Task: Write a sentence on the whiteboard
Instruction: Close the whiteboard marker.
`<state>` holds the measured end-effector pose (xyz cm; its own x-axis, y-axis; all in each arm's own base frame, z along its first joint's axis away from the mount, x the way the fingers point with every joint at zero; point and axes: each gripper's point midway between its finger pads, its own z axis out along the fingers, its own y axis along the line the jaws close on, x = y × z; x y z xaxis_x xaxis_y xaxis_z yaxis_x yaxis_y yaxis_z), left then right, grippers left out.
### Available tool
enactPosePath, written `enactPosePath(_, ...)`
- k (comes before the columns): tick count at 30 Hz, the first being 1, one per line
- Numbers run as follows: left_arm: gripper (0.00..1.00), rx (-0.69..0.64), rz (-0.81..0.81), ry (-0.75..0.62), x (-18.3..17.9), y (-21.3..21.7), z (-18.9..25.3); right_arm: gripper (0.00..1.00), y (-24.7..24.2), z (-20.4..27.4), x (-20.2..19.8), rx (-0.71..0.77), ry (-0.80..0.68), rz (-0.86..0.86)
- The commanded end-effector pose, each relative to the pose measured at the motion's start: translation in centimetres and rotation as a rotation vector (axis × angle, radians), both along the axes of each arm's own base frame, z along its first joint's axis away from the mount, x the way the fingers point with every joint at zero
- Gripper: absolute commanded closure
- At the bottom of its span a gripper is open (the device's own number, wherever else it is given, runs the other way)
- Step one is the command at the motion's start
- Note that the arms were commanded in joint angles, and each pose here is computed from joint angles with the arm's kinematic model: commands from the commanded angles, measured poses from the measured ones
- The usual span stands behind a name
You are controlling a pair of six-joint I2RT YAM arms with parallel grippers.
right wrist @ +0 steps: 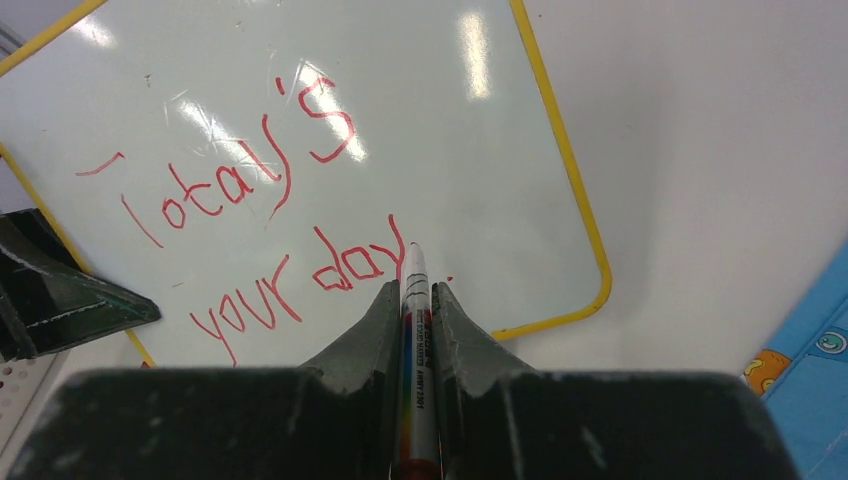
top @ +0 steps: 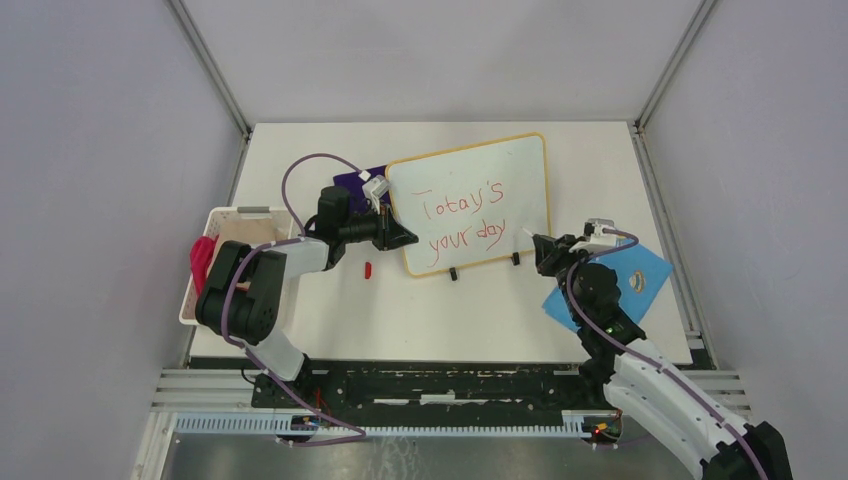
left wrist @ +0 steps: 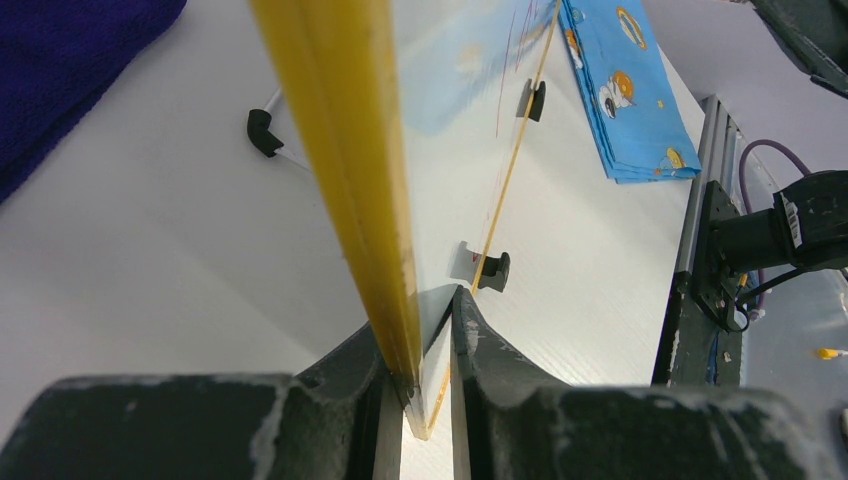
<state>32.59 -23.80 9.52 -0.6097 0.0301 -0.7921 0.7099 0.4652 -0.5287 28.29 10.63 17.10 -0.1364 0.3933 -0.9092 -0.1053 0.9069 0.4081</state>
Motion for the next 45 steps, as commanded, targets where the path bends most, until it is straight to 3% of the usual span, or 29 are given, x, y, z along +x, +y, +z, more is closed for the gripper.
enactPosePath(1,0.96,0.215,0.086,0.095,-0.7,2.3,-6.3,1.0,0.0,2.6,-0.7,-0.02,-0.037,0.033)
enactPosePath(16,0.49,0.222,0.167,0.001,0.0,3.2,-2.5,1.0,-0.5,4.4,-2.7,-0.126,-0.081,0.093)
enactPosePath(18,0.31,0.222,0.178,-0.01,0.1,3.4,-1.9,1.0,-0.6,4.8,-2.8,-0.129,-0.09,0.095)
enactPosePath(21,0.2,0.223,0.201,-0.018,0.2,3.6,-1.0,1.0,-0.5,5.5,-3.0,-0.135,-0.106,0.106)
enactPosePath(23,0.02,0.216,0.219,-0.03,0.3,3.8,0.3,1.0,-0.7,6.2,-3.0,-0.143,-0.121,0.103)
enactPosePath(28,0.0,0.216,0.374,-0.101,1.2,5.6,5.5,1.0,-1.0,8.6,-3.5,-0.173,-0.162,0.109)
enactPosePath(35,0.0,0.327,0.797,-0.071,0.8,12.7,11.7,1.0,0.8,11.4,-4.7,-0.191,-0.228,0.231)
enactPosePath(40,0.0,0.328,1.009,0.106,-0.9,15.4,10.7,1.0,0.7,10.9,-4.8,-0.226,-0.213,0.237)
enactPosePath(45,0.0,0.383,0.938,0.237,-3.7,14.8,7.1,1.0,-0.1,9.9,-4.7,-0.275,-0.18,0.207)
